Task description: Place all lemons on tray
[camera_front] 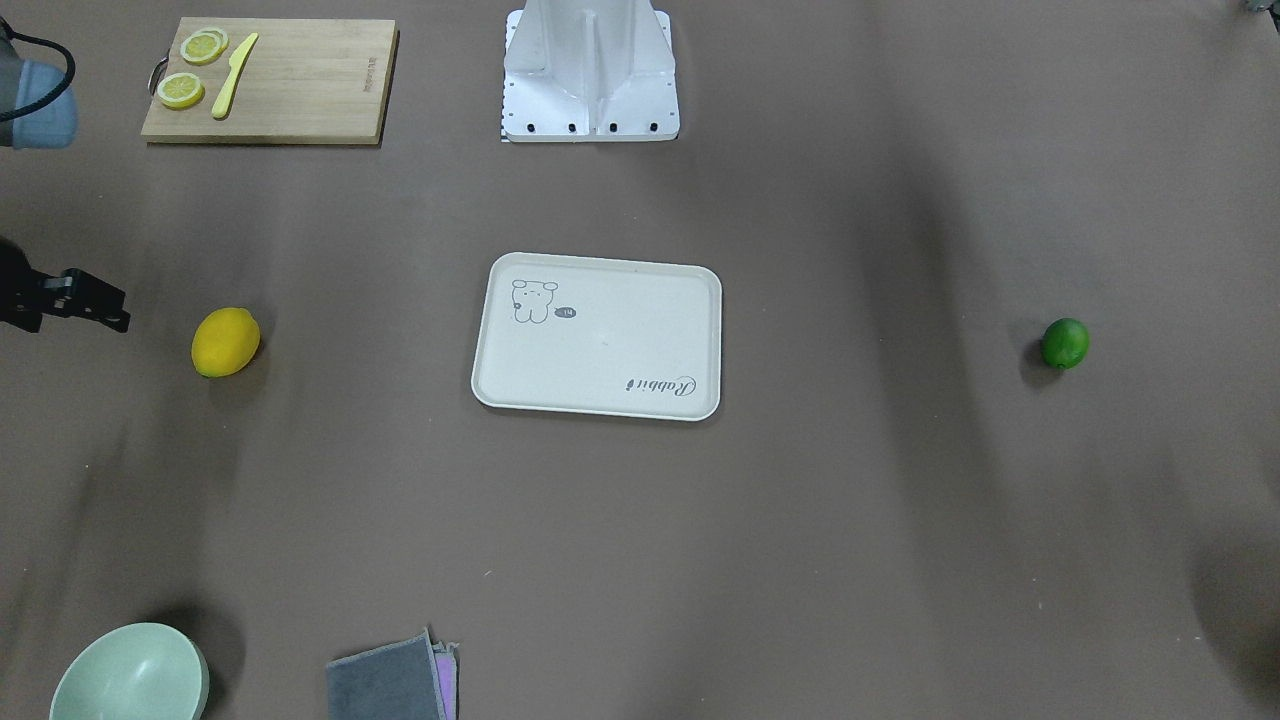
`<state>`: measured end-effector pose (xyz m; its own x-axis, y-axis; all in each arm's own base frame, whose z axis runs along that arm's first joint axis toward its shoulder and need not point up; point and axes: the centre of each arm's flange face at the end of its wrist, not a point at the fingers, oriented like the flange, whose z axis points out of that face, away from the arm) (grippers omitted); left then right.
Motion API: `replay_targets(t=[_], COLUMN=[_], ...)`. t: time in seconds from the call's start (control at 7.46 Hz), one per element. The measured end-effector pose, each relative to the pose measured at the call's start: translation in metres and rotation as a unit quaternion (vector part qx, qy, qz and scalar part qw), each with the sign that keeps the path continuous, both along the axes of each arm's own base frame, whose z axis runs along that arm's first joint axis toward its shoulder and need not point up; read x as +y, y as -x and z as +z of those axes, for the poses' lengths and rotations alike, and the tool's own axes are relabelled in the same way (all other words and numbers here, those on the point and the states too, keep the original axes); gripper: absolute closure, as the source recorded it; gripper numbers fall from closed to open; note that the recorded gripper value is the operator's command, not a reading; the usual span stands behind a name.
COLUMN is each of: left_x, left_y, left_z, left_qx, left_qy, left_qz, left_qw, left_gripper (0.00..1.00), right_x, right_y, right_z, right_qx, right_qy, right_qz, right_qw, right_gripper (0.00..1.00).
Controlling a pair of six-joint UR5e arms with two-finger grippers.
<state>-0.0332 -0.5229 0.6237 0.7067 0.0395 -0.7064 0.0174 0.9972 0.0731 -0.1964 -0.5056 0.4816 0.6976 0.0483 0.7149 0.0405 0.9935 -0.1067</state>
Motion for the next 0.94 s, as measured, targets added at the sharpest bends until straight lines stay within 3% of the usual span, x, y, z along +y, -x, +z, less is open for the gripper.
replay_targets(t=[0.4, 0.94], left_x=[-0.036, -0.029], left_y=[-0.088, -0.188], left_z=[-0.053, -0.065], left_qx=[0.016, 0.006], left_qy=[0.023, 0.004], left_qz=[0.006, 0.073], left_qw=[0.9996, 0.9973], left_gripper=[0.03, 0.03], right_x=[0.009, 0.008], right_y=[0.042, 0.077], right_z=[-0.015, -0.005], right_qx=[-0.001, 0.006], right_qy=[0.009, 0.015], right_qz=[-0.016, -0.04], right_qw=[0.9998, 0.9991], right_gripper=[0.0, 0.0])
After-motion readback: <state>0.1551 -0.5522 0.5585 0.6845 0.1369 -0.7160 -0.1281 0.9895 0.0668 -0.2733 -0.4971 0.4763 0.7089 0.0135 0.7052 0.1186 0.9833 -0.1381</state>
